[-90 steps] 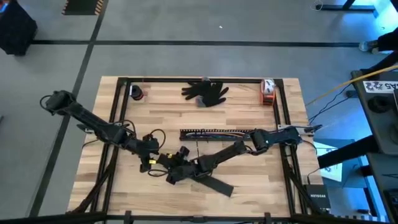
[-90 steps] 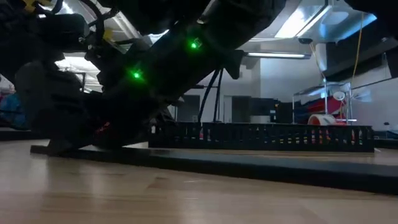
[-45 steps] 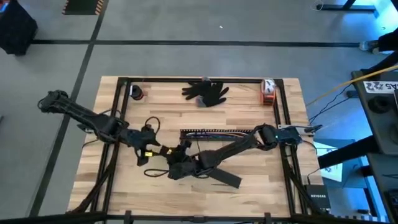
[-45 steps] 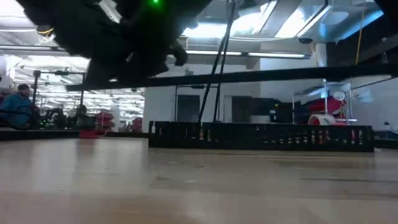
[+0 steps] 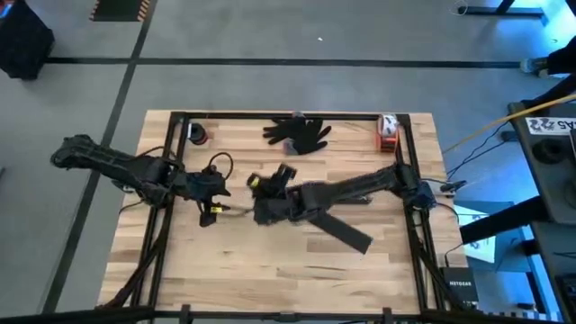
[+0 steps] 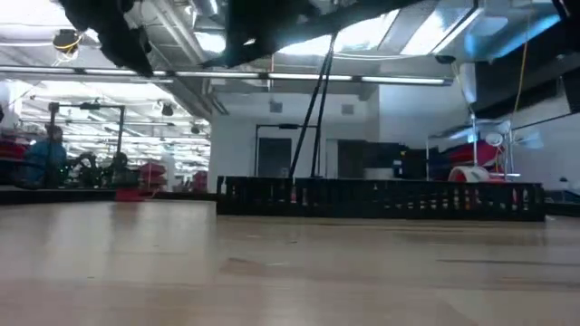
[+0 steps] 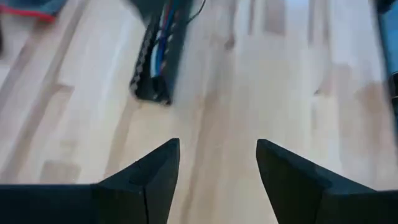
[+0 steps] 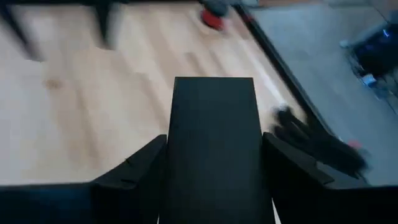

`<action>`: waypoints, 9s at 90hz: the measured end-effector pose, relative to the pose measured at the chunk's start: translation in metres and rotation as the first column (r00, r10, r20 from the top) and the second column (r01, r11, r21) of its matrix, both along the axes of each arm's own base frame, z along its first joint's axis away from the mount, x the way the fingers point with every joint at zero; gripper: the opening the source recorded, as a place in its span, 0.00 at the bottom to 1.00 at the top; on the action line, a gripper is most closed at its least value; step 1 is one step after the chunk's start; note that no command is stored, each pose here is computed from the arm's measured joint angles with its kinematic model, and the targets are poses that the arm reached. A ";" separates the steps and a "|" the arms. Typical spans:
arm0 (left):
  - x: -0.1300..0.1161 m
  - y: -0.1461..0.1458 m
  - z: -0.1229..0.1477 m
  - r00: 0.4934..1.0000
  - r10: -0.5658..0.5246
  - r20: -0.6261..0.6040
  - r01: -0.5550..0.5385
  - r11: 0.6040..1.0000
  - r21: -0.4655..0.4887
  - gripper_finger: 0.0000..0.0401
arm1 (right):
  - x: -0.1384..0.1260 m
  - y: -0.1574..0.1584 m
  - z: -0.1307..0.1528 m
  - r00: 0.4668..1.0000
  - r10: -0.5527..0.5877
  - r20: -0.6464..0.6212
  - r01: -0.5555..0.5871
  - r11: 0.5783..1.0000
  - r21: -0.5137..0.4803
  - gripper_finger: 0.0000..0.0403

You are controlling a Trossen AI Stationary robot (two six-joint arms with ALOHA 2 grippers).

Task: Ziptie cables
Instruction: Close the cable duct

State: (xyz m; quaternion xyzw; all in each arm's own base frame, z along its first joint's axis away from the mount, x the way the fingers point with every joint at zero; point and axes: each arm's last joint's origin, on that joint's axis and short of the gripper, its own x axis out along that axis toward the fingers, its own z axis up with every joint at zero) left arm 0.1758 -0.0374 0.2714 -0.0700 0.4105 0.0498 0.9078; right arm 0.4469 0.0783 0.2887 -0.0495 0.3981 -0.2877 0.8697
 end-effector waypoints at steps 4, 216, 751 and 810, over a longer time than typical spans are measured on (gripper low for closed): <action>0.001 0.002 -0.003 1.000 -0.004 -0.007 0.004 1.000 0.013 0.52 | -0.005 -0.009 0.005 1.000 -0.025 -0.016 0.025 1.000 0.006 0.55; 0.036 -0.009 0.006 0.978 0.025 -0.208 -0.024 1.000 0.008 0.53 | -0.135 -0.114 -0.071 0.970 0.232 -0.075 -0.212 0.954 0.211 0.55; 0.227 -0.026 -0.150 0.954 -0.239 0.182 0.241 0.971 0.014 0.65 | -0.188 0.038 -0.109 0.957 0.269 0.107 -0.290 0.901 0.323 0.56; 0.233 -0.026 -0.148 0.937 -0.221 0.269 0.221 0.975 0.031 0.53 | -0.189 0.054 -0.120 0.946 0.311 0.092 -0.324 0.895 0.306 0.56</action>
